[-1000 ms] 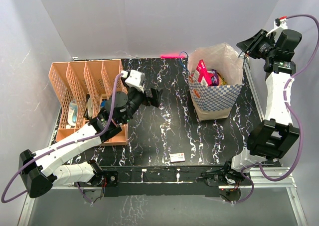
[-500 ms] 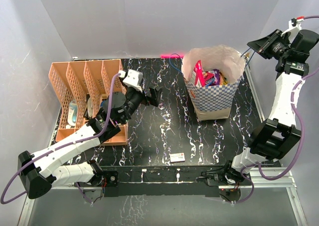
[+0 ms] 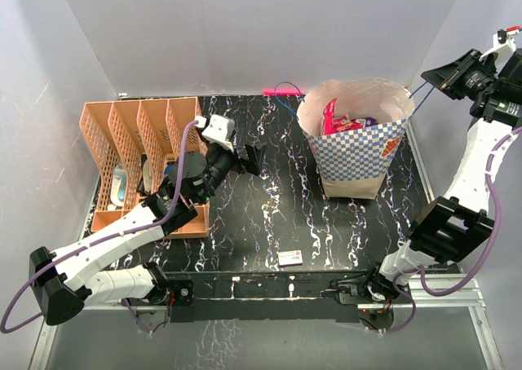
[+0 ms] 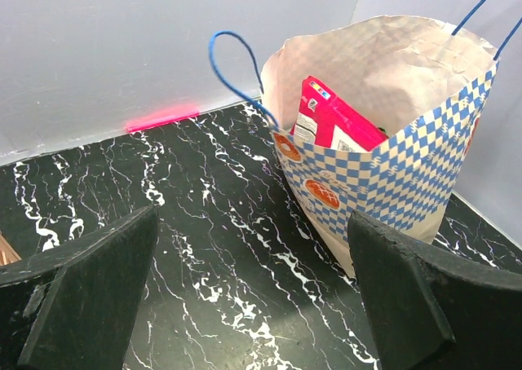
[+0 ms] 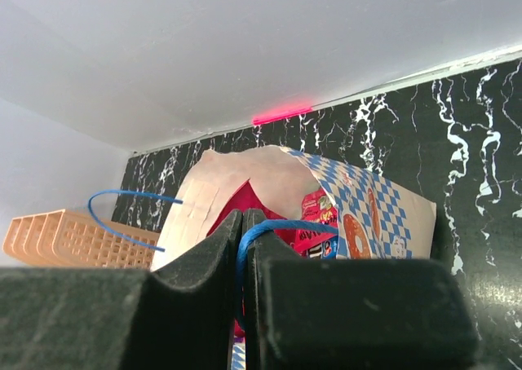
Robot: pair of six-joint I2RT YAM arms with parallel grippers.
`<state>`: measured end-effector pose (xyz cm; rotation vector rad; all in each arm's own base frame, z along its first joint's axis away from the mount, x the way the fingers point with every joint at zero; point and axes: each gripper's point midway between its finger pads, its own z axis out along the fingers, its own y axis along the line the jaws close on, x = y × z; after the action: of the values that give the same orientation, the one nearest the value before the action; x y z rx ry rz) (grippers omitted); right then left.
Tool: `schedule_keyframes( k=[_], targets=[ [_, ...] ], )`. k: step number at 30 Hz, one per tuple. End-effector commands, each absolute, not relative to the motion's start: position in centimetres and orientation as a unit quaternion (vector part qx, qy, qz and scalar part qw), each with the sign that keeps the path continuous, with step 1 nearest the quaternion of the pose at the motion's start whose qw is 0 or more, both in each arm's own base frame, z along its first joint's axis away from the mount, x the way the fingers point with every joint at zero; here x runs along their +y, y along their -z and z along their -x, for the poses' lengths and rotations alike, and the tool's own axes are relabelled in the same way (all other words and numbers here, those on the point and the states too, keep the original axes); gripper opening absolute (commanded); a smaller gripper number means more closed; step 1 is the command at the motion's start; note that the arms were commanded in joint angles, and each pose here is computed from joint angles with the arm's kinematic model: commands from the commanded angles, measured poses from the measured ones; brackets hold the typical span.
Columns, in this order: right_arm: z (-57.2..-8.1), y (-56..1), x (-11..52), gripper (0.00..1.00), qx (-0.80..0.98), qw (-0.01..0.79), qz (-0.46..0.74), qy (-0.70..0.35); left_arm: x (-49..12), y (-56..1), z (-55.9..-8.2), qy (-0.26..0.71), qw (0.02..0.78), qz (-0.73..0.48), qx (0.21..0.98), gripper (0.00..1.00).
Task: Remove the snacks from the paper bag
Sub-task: Adjust the paper bag at the center of the board.
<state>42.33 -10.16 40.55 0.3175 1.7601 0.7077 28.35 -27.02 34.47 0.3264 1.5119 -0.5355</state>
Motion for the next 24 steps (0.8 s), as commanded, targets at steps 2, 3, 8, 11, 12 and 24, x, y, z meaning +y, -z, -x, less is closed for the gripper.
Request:
schedule_keyframes(
  k=[2, 3, 8, 11, 12, 24],
  targets=[
    [-41.3, -49.5, -10.0, 0.08, 0.698, 0.675, -0.028, -0.236, -26.9, -35.5, -28.1, 0.244, 0.695, -0.135, 0.663, 0.98],
    [-41.4, -49.7, -10.2, 0.08, 0.699, 0.677, -0.029, -0.229, -26.9, -35.6, -28.1, 0.244, 0.695, -0.135, 0.662, 0.98],
    [-41.6, -50.8, -10.9, 0.08, 0.696, 0.686, -0.029, -0.207, -26.9, -35.6, -28.0, 0.242, 0.697, -0.137, 0.661, 0.98],
    [-41.8, -50.4, -10.9, 0.08, 0.700, 0.683, -0.026, -0.209, -27.0, -35.6, -27.9, 0.242, 0.697, -0.138, 0.661, 0.98],
    [-42.0, -50.3, -10.4, 0.08, 0.701, 0.680, -0.015, -0.214, -27.1, -35.5, -27.9, 0.241, 0.696, -0.139, 0.662, 0.98],
    [-41.9, -47.2, 2.9, 0.08, 0.728, 0.601, 0.109, -0.311, -28.3, -34.3, -28.1, 0.252, 0.677, -0.144, 0.676, 0.98]
  ],
)
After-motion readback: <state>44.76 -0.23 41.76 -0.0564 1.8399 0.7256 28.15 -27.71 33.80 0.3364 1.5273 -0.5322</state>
